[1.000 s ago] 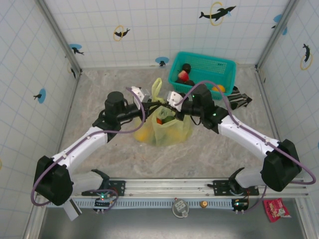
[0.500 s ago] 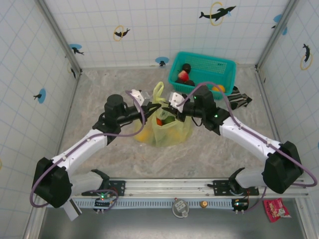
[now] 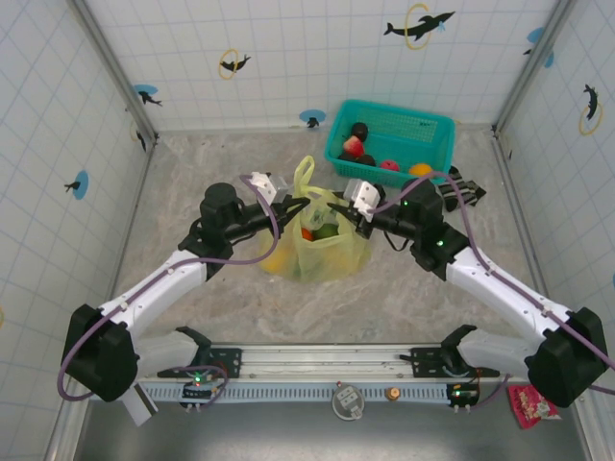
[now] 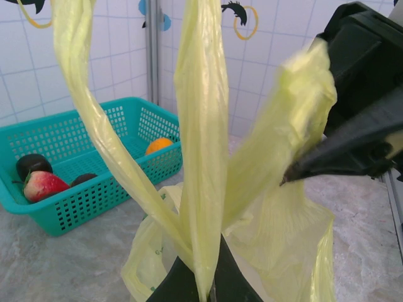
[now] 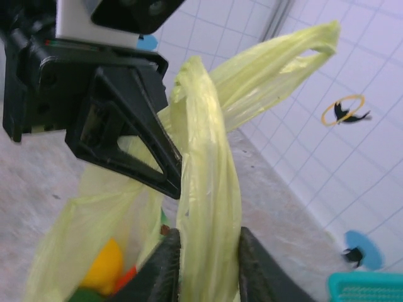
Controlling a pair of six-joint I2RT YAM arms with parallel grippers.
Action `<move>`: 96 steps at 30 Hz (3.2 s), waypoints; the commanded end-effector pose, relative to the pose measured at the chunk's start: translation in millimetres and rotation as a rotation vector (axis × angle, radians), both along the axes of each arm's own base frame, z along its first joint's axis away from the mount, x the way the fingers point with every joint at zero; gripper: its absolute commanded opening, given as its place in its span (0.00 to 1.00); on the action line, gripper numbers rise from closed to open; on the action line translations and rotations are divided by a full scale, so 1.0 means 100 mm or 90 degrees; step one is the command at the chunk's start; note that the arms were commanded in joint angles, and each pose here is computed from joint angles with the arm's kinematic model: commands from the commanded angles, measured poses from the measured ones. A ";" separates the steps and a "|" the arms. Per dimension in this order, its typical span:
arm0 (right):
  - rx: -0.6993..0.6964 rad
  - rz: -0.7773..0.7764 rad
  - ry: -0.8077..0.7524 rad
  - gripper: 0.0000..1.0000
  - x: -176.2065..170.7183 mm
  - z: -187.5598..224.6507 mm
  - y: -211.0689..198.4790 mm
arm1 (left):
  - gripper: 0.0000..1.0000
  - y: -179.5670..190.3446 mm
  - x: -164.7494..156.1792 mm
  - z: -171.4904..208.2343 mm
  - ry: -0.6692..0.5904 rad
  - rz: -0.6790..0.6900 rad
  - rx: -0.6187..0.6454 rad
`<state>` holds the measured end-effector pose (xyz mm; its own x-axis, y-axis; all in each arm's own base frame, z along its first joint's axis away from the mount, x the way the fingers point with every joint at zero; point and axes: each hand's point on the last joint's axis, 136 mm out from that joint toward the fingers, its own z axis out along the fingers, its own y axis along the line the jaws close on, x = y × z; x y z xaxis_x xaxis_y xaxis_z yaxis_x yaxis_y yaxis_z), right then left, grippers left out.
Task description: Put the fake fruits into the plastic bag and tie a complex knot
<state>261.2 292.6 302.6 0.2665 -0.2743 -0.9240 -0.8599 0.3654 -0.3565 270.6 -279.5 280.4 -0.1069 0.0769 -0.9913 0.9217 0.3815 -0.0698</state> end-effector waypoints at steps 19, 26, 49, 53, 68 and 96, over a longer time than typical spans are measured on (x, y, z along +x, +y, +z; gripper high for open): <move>0.076 0.064 -0.012 0.11 -0.16 0.41 0.12 | 0.00 -0.04 -0.03 0.06 -0.005 -0.022 0.000; 0.082 0.066 -0.017 0.32 -0.21 0.43 0.12 | 0.00 -0.04 -0.03 0.06 -0.006 -0.021 0.002; 0.057 0.171 0.074 0.00 -0.02 0.28 0.53 | 0.00 -0.09 -0.12 0.15 -0.029 -0.063 0.001; 0.062 0.175 0.083 0.00 -0.04 0.25 0.53 | 0.01 -0.09 -0.12 0.12 -0.027 -0.064 0.003; 0.052 0.159 0.078 0.00 0.00 0.21 0.48 | 0.03 -0.05 -0.10 0.08 -0.027 -0.044 0.023; 0.041 0.151 0.082 0.00 0.05 0.18 0.41 | 0.08 -0.07 -0.13 0.03 -0.014 -0.062 0.028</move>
